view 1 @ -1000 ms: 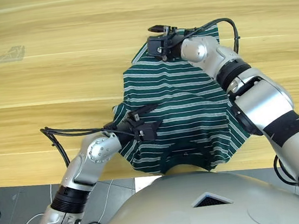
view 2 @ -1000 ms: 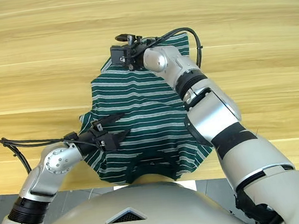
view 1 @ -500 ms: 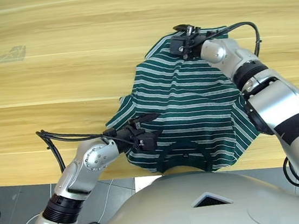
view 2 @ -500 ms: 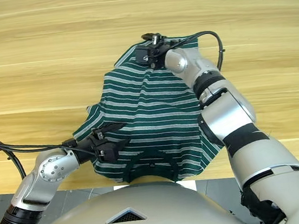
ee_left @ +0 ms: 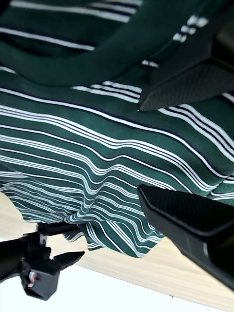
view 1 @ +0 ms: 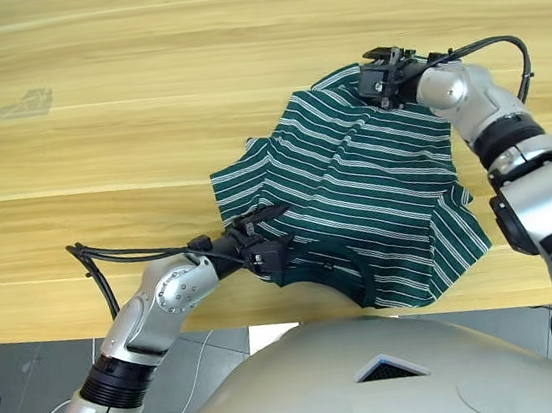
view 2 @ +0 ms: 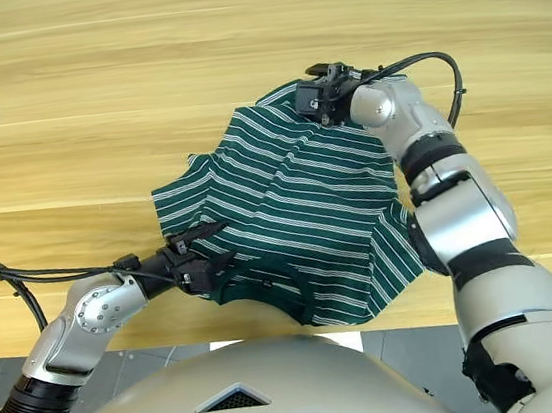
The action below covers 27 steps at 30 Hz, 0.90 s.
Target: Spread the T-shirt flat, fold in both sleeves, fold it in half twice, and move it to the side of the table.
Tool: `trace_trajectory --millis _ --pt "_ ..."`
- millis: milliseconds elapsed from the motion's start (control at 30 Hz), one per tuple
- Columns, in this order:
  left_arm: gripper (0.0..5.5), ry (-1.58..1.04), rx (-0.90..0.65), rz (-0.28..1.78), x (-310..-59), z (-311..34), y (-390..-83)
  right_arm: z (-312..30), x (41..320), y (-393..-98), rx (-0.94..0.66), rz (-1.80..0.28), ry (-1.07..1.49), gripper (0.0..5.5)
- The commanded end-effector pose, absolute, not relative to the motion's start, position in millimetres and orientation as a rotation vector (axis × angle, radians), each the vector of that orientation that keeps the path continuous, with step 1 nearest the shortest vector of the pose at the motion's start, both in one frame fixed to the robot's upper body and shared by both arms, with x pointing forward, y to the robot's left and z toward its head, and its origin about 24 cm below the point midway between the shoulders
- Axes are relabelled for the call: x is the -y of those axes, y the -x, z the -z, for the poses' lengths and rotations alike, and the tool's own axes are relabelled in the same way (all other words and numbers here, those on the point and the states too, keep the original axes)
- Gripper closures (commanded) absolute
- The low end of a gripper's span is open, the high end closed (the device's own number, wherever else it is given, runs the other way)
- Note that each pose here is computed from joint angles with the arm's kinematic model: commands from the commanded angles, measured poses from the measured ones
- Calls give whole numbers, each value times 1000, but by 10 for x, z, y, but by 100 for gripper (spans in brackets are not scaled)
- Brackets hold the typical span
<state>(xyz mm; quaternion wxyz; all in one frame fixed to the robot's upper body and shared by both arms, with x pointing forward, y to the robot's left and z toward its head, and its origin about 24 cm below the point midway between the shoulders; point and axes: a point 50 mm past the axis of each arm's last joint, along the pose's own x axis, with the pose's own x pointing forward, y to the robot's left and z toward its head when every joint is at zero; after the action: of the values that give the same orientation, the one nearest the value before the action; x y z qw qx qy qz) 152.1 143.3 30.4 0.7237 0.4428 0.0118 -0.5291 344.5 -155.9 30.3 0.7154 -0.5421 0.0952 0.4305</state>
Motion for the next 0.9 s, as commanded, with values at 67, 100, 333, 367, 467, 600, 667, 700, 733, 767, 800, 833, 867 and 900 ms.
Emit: trace_trajectory --millis 67,100,333,367,467,600,667,700,733,767,800,833,867,900 --pt "270 -1039 -49 1148 -1517 -340 -1546 -84 2081 -2998 -421 -1102 1261 254" --pt "270 -1046 -46 1135 -1535 -365 -1565 -144 2196 -3024 -433 -1042 1261 254" --pt "270 -1046 -29 1124 -1514 -395 -1634 -301 2318 -3001 -405 -953 1248 254" --pt "270 -1044 -22 1130 -1490 -388 -1660 -309 2257 -2993 -394 -975 1241 254" --pt "270 -1030 16 1146 -1375 -380 -1764 -318 2122 -3012 -362 -993 1211 254" --pt "270 -1006 75 1139 -1222 -405 -1942 -425 1959 -3158 -274 -941 1178 254" --pt "270 -978 113 1125 -1139 -453 -2041 -538 1929 -3244 -246 -898 1112 254" --pt "270 -964 131 1120 -1102 -478 -2078 -594 1929 -3265 -237 -889 1074 254" --pt "270 -948 146 1121 -1070 -495 -2098 -641 1940 -3270 -228 -883 1049 254" --pt "270 -925 156 1127 -1041 -512 -2108 -694 1951 -3270 -219 -879 1025 254" --pt "270 -906 164 1125 -1018 -528 -2128 -747 1969 -3262 -207 -874 1011 254" --pt "270 -892 173 1117 -996 -542 -2164 -805 1990 -3259 -196 -868 1006 254" --pt "270 -880 179 1107 -981 -554 -2195 -855 1998 -3262 -184 -862 1000 254" --pt "270 -862 184 1096 -953 -559 -2230 -897 2005 -3278 -174 -848 999 254"
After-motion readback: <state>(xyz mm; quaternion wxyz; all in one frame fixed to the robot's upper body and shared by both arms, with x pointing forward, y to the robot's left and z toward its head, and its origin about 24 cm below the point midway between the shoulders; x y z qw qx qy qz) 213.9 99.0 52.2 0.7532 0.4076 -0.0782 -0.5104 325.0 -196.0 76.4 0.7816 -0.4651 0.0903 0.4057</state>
